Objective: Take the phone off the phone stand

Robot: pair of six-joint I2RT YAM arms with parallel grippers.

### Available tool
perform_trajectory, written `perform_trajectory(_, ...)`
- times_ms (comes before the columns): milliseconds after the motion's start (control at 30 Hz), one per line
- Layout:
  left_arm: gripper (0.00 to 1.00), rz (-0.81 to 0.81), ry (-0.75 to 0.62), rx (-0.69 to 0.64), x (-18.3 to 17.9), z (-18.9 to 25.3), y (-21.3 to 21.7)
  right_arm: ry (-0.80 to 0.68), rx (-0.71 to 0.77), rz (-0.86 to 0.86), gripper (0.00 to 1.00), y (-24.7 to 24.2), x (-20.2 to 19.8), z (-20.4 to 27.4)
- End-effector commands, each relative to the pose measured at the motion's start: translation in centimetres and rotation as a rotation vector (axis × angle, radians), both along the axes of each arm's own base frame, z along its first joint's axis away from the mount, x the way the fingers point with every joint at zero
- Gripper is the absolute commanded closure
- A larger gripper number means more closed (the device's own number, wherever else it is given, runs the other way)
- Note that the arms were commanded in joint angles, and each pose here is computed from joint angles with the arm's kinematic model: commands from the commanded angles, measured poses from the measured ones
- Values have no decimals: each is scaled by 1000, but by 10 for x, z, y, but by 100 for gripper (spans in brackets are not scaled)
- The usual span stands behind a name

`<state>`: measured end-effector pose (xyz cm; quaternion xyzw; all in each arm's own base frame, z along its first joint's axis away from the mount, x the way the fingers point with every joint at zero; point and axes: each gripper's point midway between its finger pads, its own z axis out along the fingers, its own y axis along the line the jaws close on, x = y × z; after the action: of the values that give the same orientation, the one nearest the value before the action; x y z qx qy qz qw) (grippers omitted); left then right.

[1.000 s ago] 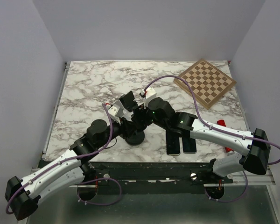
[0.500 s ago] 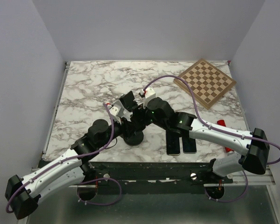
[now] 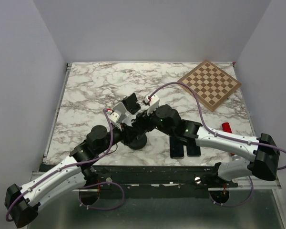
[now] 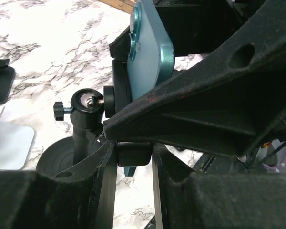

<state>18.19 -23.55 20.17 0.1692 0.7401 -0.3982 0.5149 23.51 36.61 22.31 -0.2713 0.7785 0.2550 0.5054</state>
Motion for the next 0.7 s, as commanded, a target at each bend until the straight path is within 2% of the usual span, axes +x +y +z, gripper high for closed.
perform_trajectory(0,100,-126,-27,-93,-24,19,-6,-81,19,36,99,-32,26,-5)
perform_trajectory(167,100,-168,14,-109,-29,8,-2,-81,32,175,99,-37,25,-11)
perform_trajectory(500,100,-223,47,-134,-27,12,-2,14,17,498,99,-4,-4,-10)
perform_trajectory(667,100,-196,70,-123,-23,6,0,50,118,512,99,5,-12,8)
